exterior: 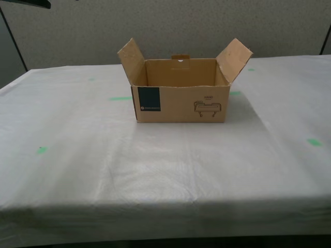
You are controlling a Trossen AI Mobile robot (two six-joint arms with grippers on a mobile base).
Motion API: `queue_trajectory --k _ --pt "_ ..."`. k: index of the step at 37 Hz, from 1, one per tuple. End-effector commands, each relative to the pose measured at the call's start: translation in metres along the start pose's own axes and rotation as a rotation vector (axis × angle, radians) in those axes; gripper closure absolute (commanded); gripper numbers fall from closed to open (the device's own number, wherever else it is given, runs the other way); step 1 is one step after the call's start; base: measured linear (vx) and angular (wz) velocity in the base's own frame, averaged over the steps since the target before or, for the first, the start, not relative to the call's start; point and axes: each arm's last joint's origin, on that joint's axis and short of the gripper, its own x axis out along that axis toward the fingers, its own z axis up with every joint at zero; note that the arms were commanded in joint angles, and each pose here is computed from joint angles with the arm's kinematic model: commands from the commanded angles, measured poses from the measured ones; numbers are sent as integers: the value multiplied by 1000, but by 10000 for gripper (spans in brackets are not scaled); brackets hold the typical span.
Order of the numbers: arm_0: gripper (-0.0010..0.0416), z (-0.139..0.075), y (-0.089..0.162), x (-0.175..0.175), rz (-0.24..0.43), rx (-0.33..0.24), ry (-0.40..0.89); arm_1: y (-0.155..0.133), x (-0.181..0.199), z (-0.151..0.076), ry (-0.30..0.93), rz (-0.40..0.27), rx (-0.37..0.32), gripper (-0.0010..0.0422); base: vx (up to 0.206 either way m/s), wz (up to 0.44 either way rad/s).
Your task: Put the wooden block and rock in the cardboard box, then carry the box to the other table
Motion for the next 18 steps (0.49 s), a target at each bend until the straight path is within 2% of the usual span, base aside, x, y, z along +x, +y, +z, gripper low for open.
queue_trajectory --k 1,18 --pt "17 0 0 0 -4 -2 -1 0 0 0 -3 2 2 108 0 0" --pt "16 0 0 0 -4 -2 -1 0 0 0 -3 1 2 108 0 0"
